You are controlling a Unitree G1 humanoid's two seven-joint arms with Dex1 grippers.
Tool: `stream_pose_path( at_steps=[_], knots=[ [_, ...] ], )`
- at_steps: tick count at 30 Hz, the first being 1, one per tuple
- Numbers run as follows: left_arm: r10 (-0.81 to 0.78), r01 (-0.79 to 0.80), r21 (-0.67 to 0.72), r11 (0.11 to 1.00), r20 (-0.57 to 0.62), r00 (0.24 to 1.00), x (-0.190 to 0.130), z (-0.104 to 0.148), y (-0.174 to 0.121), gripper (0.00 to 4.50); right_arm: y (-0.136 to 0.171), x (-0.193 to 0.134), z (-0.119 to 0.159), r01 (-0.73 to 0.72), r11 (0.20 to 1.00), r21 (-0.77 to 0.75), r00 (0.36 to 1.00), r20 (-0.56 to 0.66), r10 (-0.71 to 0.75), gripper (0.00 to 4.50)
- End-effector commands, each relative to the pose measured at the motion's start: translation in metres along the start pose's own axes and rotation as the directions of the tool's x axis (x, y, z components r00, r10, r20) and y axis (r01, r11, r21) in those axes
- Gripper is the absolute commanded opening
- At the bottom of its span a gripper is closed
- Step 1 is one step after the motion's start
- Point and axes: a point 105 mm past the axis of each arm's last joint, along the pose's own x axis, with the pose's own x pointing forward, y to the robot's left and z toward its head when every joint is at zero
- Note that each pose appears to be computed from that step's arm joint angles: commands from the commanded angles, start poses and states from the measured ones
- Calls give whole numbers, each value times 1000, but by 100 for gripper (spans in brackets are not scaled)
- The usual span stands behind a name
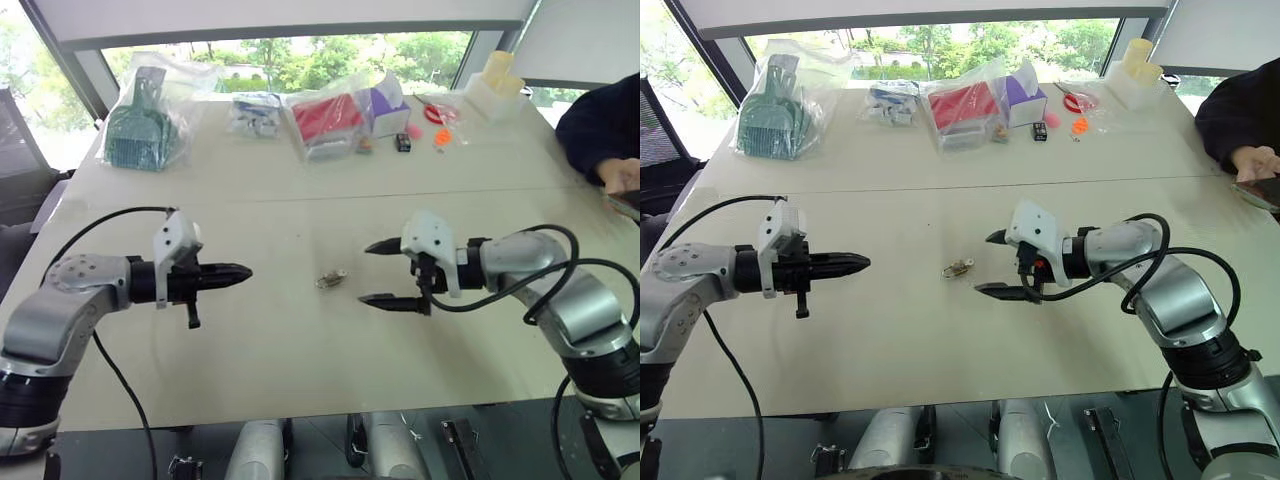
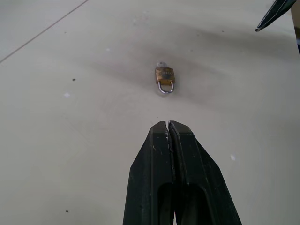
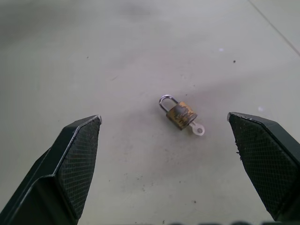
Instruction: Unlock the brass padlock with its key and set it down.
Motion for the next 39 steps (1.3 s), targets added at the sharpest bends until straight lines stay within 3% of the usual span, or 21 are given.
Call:
stream_pose_path(
  at_steps=[1, 13, 26, 32, 36, 39],
  knots=[
    [32, -34, 83, 996, 27, 999, -1, 15, 3, 1, 2, -4, 10, 6, 999, -54, 1000, 18, -5, 450],
    [-17, 16, 21, 1000, 64, 998, 5, 24, -2, 1, 5, -9, 6, 33, 999, -40, 999, 11, -33, 450],
    [-45, 42, 49, 998, 62, 997, 22, 23, -5, 1, 7, -14, 5, 97, 995, -26, 995, 11, -96, 450],
    [-51, 49, 89, 995, 29, 998, 36, 9, -12, 1, 10, -14, 4, 120, 993, -13, 993, 6, -120, 450],
    [-51, 50, 112, 992, 9, 999, 55, -2, -15, 120, 10, -16, 5, 138, 990, -2, 990, 12, -138, 450],
    [-47, 44, 96, 994, 31, 998, 73, -6, -15, 248, 12, -13, 3, 149, 989, 5, 989, 10, -149, 450]
  ],
)
